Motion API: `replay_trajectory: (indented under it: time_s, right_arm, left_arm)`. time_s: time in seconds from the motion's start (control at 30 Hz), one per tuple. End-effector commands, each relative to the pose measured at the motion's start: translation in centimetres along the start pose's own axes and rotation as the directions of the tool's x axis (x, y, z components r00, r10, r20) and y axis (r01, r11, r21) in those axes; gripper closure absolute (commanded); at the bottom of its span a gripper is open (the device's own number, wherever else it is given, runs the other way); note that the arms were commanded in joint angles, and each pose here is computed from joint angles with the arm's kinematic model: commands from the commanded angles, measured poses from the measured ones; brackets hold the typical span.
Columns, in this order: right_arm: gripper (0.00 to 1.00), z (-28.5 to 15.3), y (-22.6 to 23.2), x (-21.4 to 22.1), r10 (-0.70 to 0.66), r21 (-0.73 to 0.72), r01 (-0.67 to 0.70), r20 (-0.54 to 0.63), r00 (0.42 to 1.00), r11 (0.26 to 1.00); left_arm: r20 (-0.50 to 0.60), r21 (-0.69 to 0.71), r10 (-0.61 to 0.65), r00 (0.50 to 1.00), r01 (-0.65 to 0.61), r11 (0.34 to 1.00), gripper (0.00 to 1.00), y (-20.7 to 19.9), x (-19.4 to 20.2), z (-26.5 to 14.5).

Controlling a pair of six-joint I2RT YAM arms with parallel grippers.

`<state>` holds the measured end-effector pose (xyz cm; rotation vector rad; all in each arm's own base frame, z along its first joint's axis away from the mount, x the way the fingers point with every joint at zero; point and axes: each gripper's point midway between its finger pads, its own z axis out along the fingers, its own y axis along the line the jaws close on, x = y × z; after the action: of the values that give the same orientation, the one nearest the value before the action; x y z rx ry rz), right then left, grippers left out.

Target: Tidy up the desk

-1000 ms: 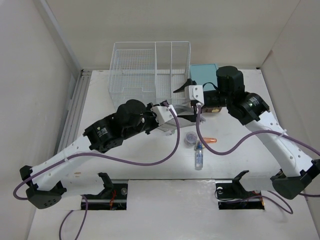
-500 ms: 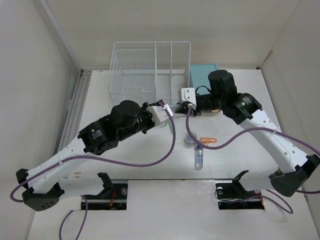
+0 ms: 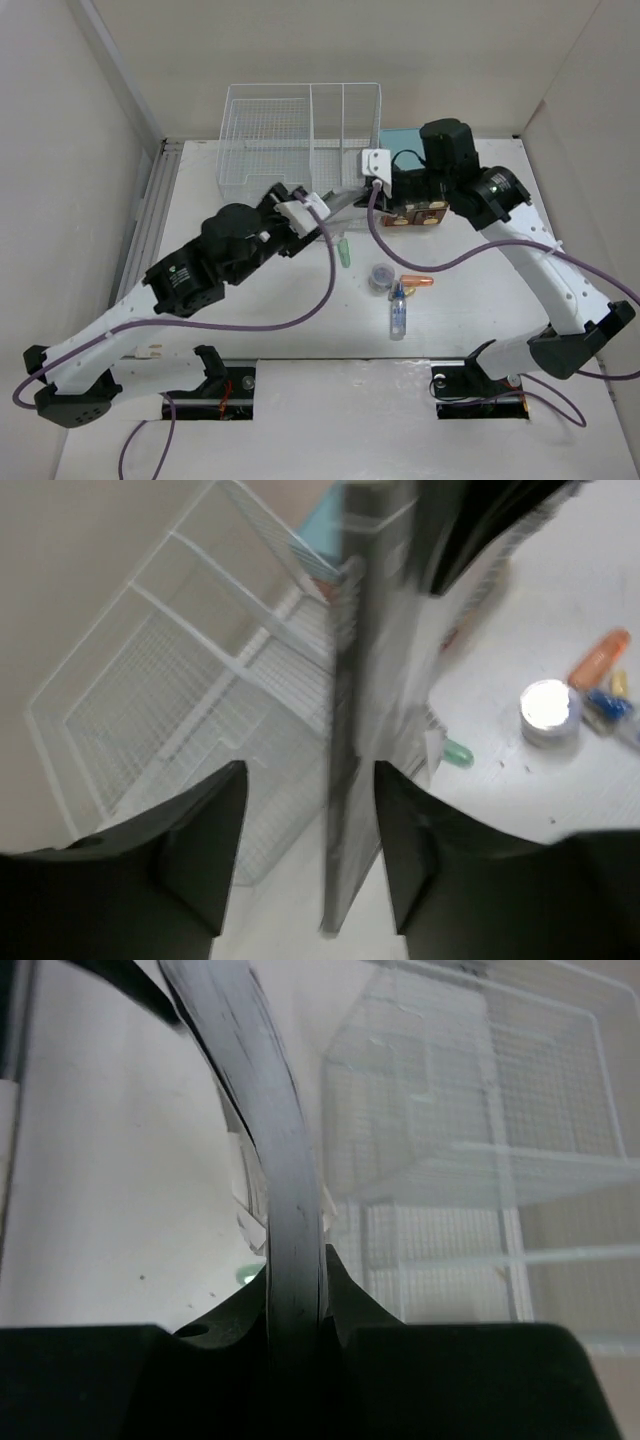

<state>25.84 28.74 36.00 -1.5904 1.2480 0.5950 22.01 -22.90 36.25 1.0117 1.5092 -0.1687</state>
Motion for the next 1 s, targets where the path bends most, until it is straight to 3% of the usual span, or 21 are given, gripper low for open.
replay_trajectory:
  time_s: [0.0,0.03,0.1,0.23,0.37,0.5,0.53,0.73,0.77,0.97]
  right_arm:
    - [1.00,-5.5,-5.6,-2.9,0.006,0.270,-0.006,0.002,1.000,0.963]
    - [1.00,-6.7,-7.0,-3.8,-0.002,0.325,0.001,0.003,1.000,0.946]
    - [1.00,-8.2,-8.7,-4.0,0.018,0.395,-0.017,0.003,1.000,0.919]
    - [1.00,-11.0,-11.4,-5.5,0.054,0.532,-0.071,0.047,0.997,0.843]
    - [1.00,-12.2,-14.3,-5.9,0.121,0.646,-0.160,0.105,0.987,0.746]
    - [1.00,-12.3,-17.9,-4.2,0.241,0.748,-0.286,0.172,0.955,0.599]
    - [1.00,-13.2,-18.7,-4.4,0.244,0.791,-0.302,0.198,0.949,0.531]
    - [1.00,-14.0,-21.1,-3.3,0.313,0.851,-0.428,0.335,0.889,0.304]
    - [1.00,-14.2,-21.6,-2.3,0.332,0.872,-0.431,0.346,0.878,0.231]
    - [1.00,-12.6,-22.9,-1.1,0.377,0.858,-0.500,0.428,0.822,0.118]
  left_arm:
    - [0.240,-0.236,-0.144,0.960,0.201,0.951,0.47,6.6,-4.9,-5.1]
    - [0.246,-0.270,-0.161,0.956,0.227,0.936,0.43,7.3,-4.8,-5.9]
    - [0.286,-0.301,-0.203,0.937,0.288,0.909,0.27,8.4,-4.9,-7.4]
    - [0.439,-0.304,-0.280,0.854,0.434,0.848,0.26,10.8,-5.8,-12.8]
    - [0.509,-0.234,-0.343,0.790,0.510,0.827,0.26,10.7,-5.7,-15.3]
    - [0.503,-0.183,-0.391,0.770,0.538,0.823,0.26,9.4,-4.3,-15.3]
    - [0.481,-0.178,-0.408,0.776,0.541,0.822,0.26,8.6,-3.3,-14.6]
    - [0.454,-0.167,-0.436,0.777,0.555,0.815,0.26,7.1,-0.6,-14.0]
    - [0.447,-0.169,-0.435,0.782,0.552,0.817,0.26,7.0,-0.3,-13.8]
    - [0.430,-0.177,-0.441,0.788,0.553,0.814,0.26,6.5,0.6,-13.2]
